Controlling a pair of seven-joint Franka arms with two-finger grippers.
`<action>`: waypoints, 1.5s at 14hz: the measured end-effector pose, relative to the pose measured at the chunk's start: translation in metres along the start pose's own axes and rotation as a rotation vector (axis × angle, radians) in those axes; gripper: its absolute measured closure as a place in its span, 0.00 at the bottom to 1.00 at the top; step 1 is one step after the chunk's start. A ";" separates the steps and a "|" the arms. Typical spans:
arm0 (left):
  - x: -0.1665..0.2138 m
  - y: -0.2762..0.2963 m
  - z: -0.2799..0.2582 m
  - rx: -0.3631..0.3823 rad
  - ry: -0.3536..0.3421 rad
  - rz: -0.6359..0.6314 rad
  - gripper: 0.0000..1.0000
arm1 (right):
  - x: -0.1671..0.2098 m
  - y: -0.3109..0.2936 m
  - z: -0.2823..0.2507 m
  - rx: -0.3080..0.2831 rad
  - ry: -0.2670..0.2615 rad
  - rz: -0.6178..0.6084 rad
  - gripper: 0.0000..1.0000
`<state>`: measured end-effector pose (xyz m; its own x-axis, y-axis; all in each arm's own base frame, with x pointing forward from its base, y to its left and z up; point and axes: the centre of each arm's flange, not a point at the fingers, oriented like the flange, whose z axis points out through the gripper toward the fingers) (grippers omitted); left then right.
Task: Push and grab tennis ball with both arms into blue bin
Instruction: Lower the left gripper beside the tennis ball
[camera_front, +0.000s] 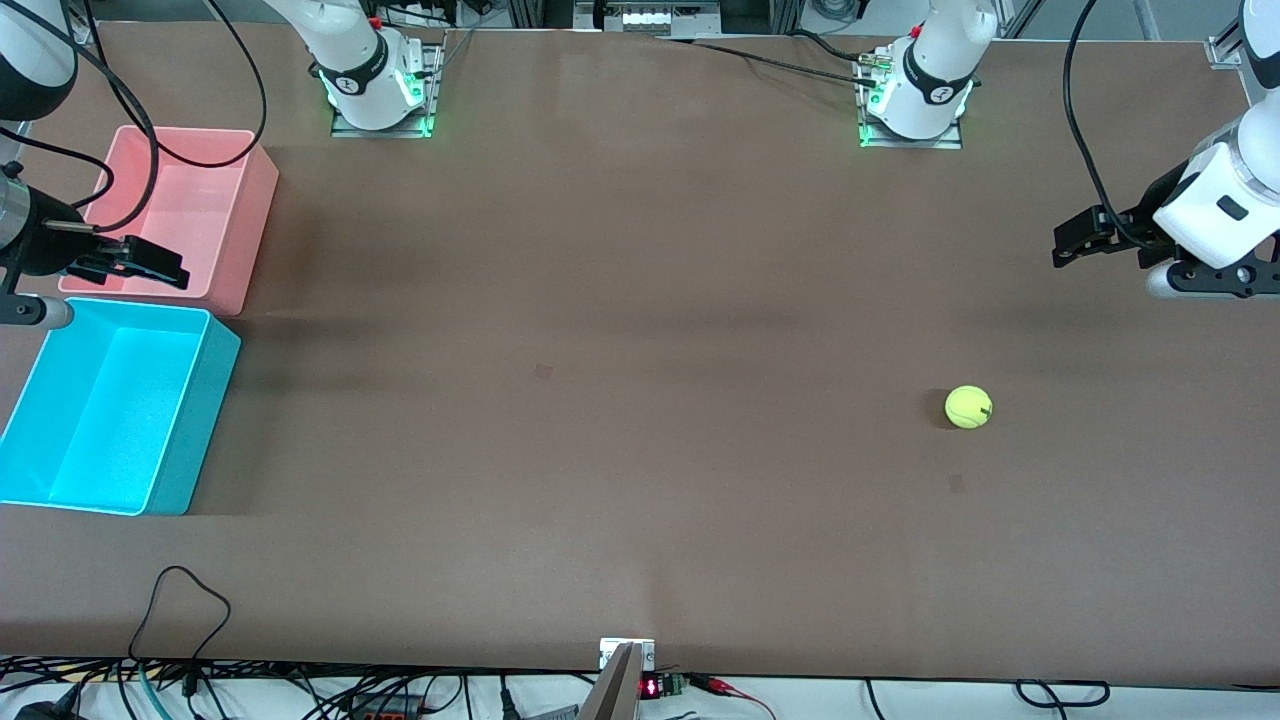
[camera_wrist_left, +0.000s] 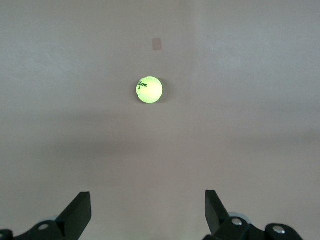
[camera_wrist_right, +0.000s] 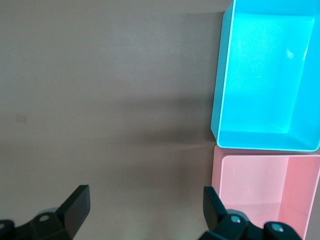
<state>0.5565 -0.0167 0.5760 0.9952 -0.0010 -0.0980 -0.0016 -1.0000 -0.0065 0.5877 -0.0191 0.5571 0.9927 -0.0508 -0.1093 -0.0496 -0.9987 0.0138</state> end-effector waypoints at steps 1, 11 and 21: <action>0.000 0.000 0.000 0.000 -0.002 0.000 0.00 | 0.000 0.000 0.000 0.000 0.000 0.000 0.00; 0.036 -0.013 0.045 -0.092 -0.025 -0.039 0.00 | 0.000 0.000 0.000 0.000 0.000 0.000 0.00; 0.081 -0.005 0.151 0.005 -0.162 0.379 0.60 | 0.000 -0.001 0.000 0.000 -0.001 -0.002 0.00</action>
<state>0.6226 -0.0106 0.4181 0.8957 -0.3682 -0.2494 -0.3664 -0.9288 0.0553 0.5876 -0.0179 0.5566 0.9927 -0.0486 -0.1104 -0.0474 -0.9988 0.0137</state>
